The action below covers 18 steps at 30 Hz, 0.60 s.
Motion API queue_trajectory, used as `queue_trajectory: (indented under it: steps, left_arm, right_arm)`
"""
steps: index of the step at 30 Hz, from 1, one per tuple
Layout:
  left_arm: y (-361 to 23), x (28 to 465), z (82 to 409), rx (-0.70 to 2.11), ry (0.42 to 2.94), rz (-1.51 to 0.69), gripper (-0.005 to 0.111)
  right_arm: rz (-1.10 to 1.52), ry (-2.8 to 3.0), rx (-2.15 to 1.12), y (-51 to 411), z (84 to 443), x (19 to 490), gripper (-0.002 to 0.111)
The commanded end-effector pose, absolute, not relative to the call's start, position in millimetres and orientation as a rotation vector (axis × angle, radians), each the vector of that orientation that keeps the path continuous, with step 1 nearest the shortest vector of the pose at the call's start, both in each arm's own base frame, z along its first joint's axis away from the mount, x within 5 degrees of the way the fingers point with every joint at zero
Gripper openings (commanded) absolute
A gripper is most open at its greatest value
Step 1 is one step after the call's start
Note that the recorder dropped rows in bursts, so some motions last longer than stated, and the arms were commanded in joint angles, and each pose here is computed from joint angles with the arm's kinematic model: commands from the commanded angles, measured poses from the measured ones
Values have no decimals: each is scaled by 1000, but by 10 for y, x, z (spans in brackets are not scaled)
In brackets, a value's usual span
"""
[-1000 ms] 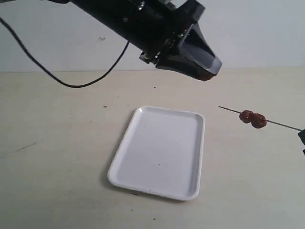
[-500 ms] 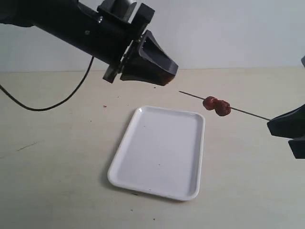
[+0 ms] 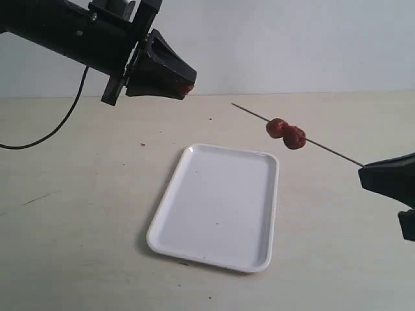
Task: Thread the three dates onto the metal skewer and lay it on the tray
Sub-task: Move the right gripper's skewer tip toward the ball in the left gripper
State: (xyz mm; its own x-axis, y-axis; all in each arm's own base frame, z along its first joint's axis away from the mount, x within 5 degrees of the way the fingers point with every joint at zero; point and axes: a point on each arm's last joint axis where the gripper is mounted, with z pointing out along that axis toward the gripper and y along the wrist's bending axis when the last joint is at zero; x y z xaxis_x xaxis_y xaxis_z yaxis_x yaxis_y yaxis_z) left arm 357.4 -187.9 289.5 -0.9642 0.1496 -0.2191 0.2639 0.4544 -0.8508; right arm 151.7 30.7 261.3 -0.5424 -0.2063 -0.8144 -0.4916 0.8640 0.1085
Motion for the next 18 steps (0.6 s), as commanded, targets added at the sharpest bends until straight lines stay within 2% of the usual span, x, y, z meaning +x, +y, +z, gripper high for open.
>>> queue_trajectory:
  steps: [1,9,18]
  left_arm:
    - [-1873,3574,2905,346,2576,-1563,32]
    - [-1888,3578,2934,319,2552,-1609,32]
    - [-1899,3582,2958,301,2529,-1646,32]
  right_arm:
    - [391,2049,-403,314,2629,1322,0]
    - [520,2022,-368,412,2651,1049,0]
    - [598,2041,-371,454,2629,1015,0]
